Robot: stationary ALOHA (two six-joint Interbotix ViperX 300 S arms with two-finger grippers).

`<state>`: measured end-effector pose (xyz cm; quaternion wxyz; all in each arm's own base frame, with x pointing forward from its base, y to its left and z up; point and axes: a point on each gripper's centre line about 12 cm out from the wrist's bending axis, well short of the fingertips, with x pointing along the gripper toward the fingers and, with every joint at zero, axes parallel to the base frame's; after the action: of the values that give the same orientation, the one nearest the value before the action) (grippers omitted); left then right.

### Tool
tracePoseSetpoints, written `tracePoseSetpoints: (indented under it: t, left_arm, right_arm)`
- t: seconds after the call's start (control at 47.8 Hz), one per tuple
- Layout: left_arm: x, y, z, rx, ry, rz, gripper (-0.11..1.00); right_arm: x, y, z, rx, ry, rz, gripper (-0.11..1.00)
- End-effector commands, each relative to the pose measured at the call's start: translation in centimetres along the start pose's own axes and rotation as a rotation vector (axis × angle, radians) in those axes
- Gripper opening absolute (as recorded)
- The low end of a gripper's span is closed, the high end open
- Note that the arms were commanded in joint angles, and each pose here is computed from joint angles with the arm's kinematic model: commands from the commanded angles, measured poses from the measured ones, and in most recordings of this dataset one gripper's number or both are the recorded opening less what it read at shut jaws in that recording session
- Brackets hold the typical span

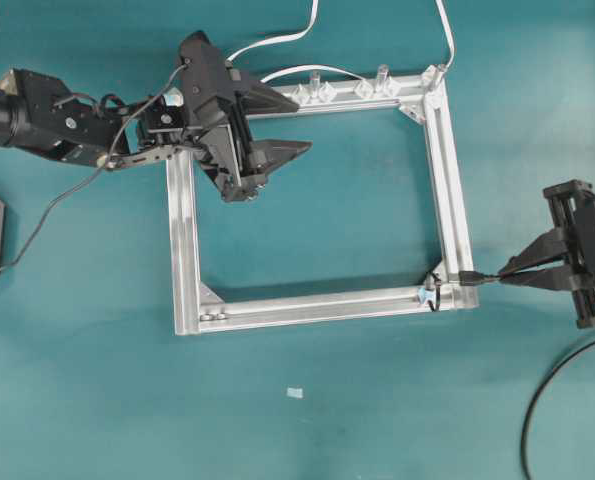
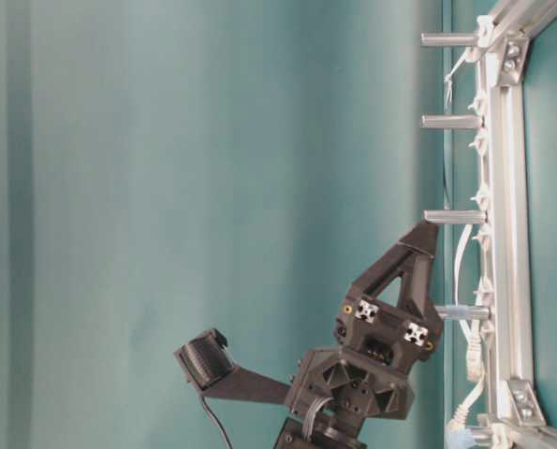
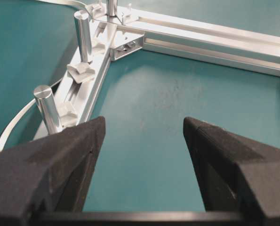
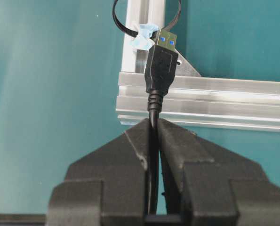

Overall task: Insert the wire through the string loop located on the right side.
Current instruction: 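Align the USB plug with the black zip-tie loop on the frame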

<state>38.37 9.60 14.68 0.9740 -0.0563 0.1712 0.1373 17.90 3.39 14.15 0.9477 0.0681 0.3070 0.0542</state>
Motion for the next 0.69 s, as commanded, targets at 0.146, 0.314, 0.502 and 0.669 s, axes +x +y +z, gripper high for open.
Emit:
tracePoseSetpoints:
  t: [0.146,0.314,0.502,0.669]
  left_arm:
    - [0.1,-0.09,1.32,-0.008,-0.038,-0.002,0.72]
    - [0.11,-0.03,1.32,-0.009,-0.038,-0.001,0.72]
    - [0.11,0.03,1.33,-0.009,-0.038,0.001,0.72]
    - [0.11,0.09,1.33,-0.01,-0.039,0.002,0.72]
  right_arm:
    - [0.01,0.56,1.18,-0.004,-0.03,0.019,0.07]
    - [0.01,0.63,1.1,-0.001,-0.028,0.023,0.07]
    - [0.01,0.7,1.15,0.001,-0.029,0.026,0.07]
    - [0.01,0.78,1.18,-0.003,-0.028,0.029,0.07]
